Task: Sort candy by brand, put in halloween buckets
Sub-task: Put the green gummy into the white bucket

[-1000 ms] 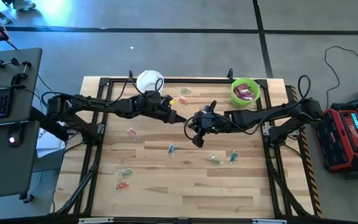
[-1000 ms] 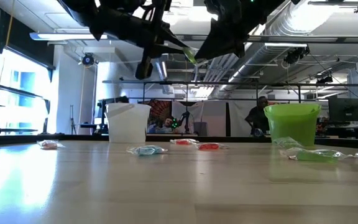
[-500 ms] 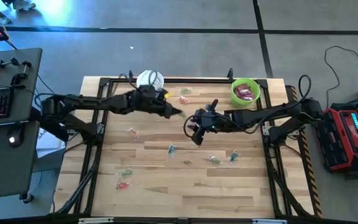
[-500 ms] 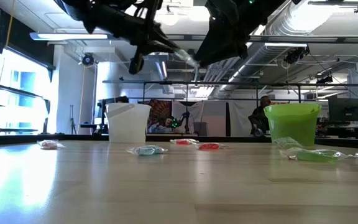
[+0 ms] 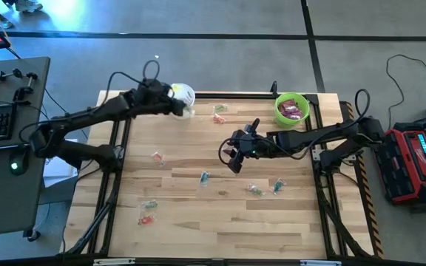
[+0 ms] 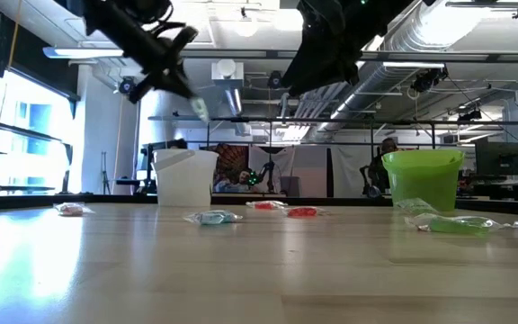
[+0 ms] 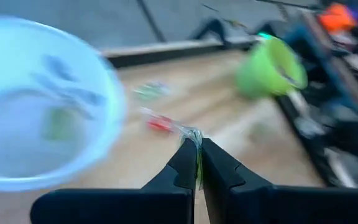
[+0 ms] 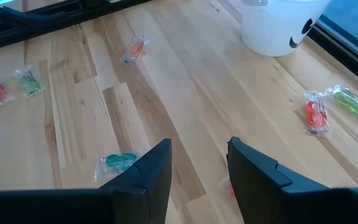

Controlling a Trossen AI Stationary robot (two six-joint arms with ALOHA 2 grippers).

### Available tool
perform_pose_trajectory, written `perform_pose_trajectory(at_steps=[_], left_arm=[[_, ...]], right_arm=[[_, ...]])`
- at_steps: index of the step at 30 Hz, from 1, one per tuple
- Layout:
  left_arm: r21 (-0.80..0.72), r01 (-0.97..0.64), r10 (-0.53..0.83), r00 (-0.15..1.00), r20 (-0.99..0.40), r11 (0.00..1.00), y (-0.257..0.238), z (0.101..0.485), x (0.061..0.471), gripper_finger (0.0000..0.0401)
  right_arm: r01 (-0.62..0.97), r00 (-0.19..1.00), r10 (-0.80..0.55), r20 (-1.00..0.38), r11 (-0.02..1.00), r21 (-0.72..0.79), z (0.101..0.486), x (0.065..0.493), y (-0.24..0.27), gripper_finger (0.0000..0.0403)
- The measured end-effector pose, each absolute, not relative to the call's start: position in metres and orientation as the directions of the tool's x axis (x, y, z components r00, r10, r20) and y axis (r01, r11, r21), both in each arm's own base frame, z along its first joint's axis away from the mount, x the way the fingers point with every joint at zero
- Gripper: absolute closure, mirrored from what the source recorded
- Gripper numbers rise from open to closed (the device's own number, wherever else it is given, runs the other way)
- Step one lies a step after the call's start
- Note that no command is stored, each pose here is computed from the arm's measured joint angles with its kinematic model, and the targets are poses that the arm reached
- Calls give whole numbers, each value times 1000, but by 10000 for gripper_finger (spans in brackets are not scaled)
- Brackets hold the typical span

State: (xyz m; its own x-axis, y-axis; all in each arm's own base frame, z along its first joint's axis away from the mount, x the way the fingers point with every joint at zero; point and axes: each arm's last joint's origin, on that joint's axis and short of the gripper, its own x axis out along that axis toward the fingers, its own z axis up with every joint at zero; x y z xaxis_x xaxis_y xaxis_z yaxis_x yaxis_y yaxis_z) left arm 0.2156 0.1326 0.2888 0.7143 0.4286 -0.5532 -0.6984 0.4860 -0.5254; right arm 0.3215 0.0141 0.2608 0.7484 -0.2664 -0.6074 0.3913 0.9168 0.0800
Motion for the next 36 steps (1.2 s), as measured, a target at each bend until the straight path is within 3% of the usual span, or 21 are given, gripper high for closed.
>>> perform_pose_trajectory(at_steps=[7, 13, 26, 36], left_arm=[[-407, -811, 553, 585, -593, 421, 157, 281, 202, 398], [-336, -849, 511, 518, -686, 409, 184, 257, 203, 398], [-29, -801, 347, 291, -892, 598, 238, 253, 227, 398], [-17, -719, 213, 228, -950, 695, 265, 231, 243, 398]], right_arm=[[400, 746, -281, -604, 914, 70, 261, 322, 13, 261], [407, 744, -286, -603, 911, 71, 261, 322, 11, 261], [424, 740, -300, -602, 903, 72, 261, 322, 4, 261], [425, 740, -299, -602, 902, 74, 261, 322, 4, 261]])
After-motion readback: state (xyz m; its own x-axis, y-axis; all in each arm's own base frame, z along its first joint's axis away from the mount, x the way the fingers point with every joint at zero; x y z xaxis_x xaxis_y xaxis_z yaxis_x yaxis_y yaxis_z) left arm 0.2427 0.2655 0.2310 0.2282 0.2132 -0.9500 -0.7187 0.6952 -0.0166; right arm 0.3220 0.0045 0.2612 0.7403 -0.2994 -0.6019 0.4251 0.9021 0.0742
